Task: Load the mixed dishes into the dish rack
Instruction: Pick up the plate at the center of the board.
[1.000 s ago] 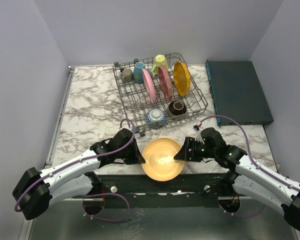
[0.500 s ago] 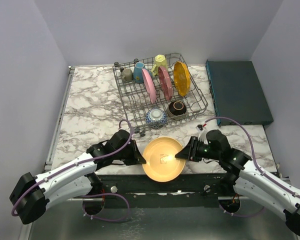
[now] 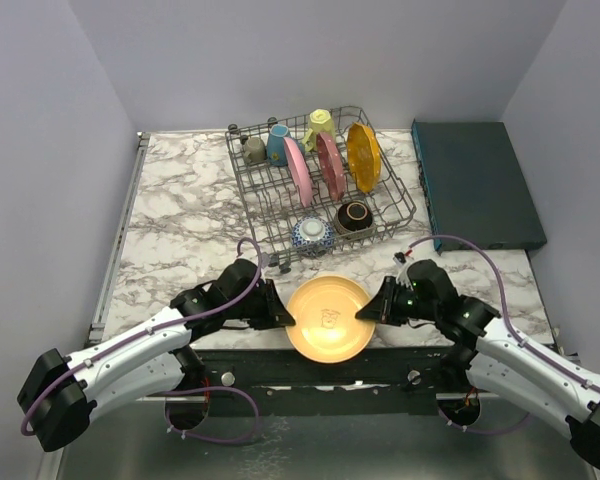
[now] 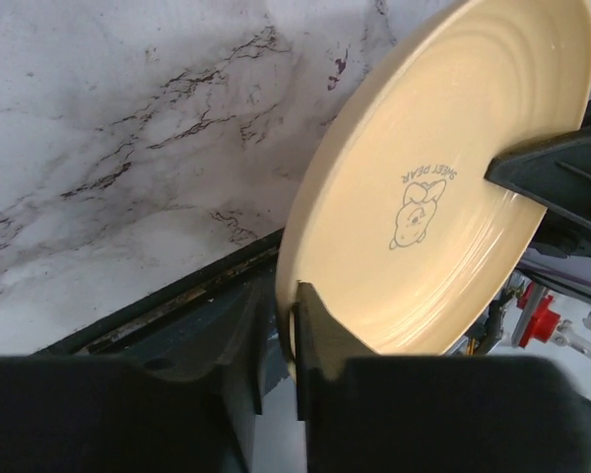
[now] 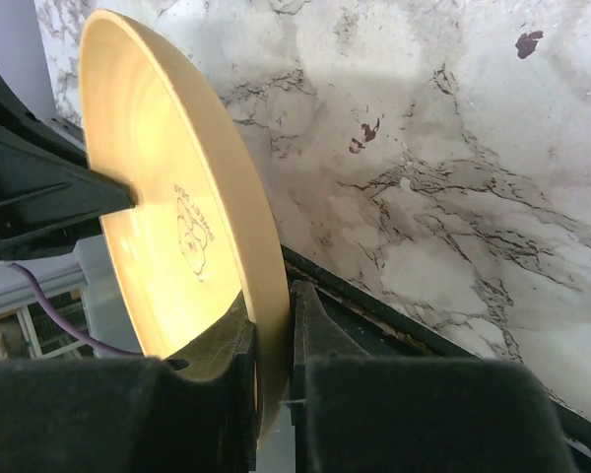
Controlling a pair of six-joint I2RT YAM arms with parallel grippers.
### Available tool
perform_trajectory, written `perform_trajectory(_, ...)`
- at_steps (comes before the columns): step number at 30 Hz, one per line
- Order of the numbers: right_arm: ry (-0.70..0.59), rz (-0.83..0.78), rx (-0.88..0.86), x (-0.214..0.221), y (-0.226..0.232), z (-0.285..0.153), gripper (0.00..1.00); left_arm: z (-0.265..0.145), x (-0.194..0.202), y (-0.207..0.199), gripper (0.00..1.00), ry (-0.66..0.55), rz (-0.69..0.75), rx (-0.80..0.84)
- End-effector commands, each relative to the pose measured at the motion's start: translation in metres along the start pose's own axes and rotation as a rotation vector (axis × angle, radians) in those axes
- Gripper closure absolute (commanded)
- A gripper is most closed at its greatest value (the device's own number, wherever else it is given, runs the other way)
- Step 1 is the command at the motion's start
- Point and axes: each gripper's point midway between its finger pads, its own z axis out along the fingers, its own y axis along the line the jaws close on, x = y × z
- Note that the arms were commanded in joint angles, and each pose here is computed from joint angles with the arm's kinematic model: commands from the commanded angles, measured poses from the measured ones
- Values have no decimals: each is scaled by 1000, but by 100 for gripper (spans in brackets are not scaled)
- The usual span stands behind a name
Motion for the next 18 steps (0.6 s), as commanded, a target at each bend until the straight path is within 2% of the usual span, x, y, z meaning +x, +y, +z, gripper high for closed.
perform_trajectory(1, -62, -35, -138, -24, 46, -10, 100, 0, -4, -7, 69, -15, 9, 22)
perform_trajectory(3, -70, -49, -123, -27, 45, -10, 100, -1, -5, -8, 54, -18, 15, 24)
perform_trajectory(6, -90, -77, -88, -34, 45, -12, 100, -4, -9, -11, 42, -30, 35, 18)
perform_trajectory(10, -116, -128, -30, -47, 45, -15, 100, -10, -18, -14, 32, -65, 72, -5)
perform_trajectory(18, -154, -218, 60, -73, 49, -15, 100, -31, -43, -27, 20, -173, 154, -28)
